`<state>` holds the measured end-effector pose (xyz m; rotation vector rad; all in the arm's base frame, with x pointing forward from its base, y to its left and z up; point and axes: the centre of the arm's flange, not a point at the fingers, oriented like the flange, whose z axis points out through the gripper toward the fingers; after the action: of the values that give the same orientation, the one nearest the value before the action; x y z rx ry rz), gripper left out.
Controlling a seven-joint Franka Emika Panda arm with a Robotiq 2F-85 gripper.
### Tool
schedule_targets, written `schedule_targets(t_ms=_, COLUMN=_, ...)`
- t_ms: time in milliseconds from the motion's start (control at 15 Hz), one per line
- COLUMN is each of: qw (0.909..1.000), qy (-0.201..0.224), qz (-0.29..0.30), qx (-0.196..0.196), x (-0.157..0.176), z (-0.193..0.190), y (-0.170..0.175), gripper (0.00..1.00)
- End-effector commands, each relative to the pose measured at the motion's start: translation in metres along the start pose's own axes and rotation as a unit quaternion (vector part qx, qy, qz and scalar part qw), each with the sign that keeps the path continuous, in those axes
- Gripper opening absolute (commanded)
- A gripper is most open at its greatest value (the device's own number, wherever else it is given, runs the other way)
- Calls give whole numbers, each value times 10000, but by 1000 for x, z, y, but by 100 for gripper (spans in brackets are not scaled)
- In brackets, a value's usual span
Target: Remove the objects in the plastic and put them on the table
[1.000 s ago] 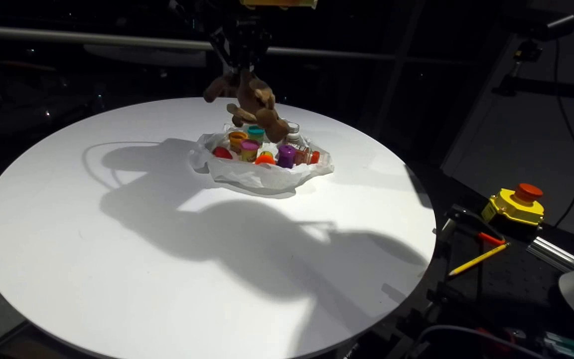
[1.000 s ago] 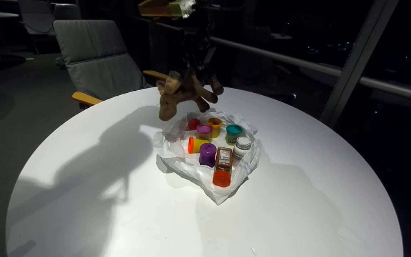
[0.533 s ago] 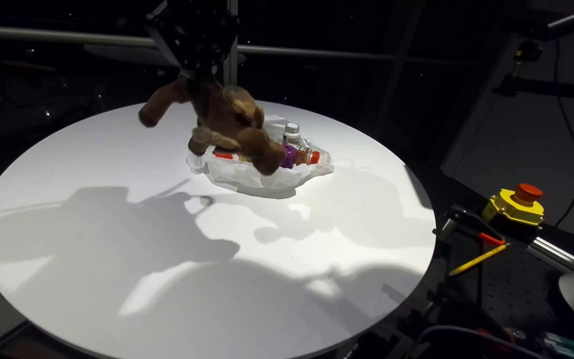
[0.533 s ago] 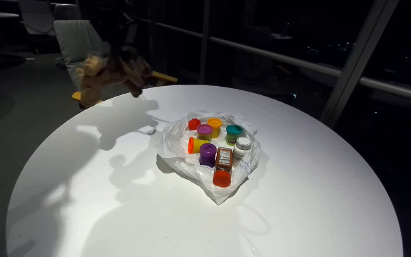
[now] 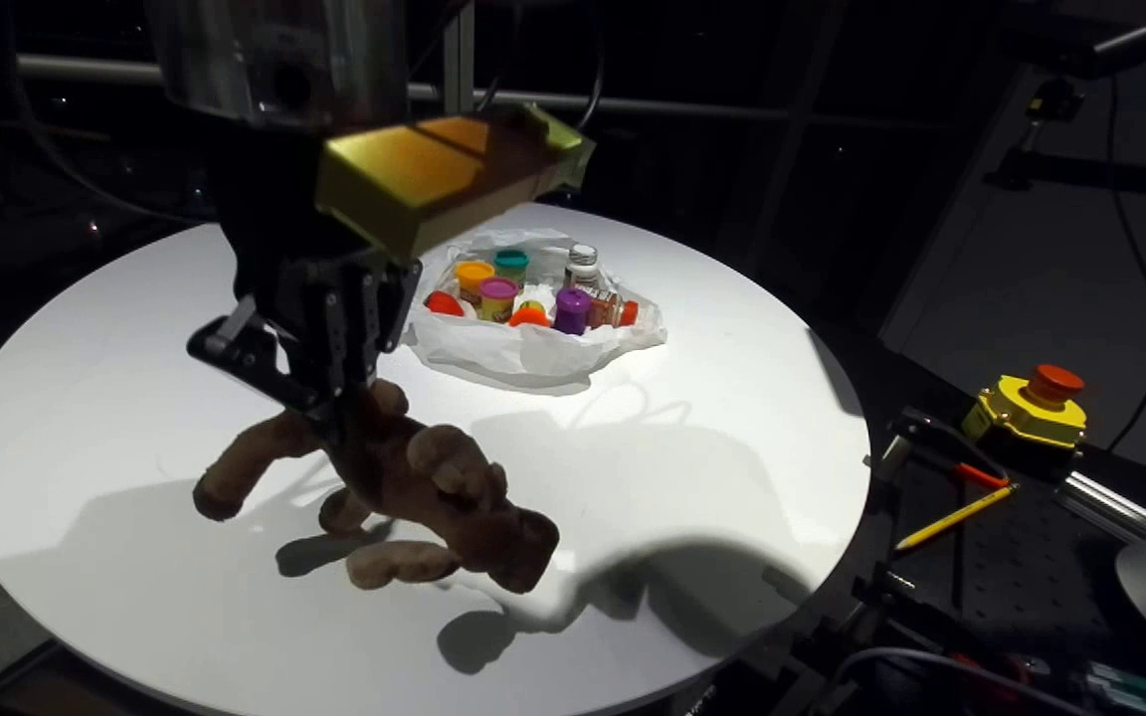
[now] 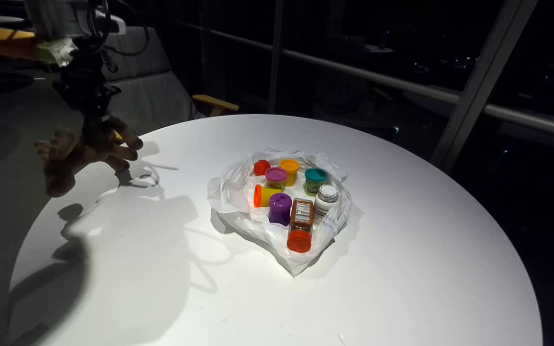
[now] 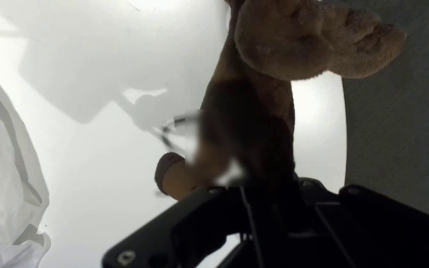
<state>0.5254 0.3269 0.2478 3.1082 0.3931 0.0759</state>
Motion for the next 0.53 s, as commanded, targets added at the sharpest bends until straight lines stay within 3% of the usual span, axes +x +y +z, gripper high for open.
schedule_targets(t_ms=0, qw=9995, qy=249, qz=92, qx=-144, x=7, z=30, y=17, gripper=8)
schedule_targets(t_ms=333, qw=9972, qy=391, qz=292, qx=-564, x=15, z=40, y=59, gripper=9)
schedule_targets(t_ms=400, qw=9969, qy=362, qz=326, qx=-624, x=17, z=41, y=66, gripper=39)
schedule_targets(t_ms=467, qw=9975, qy=329, qz=314, qx=-543, x=15, z=31, y=70, gripper=40)
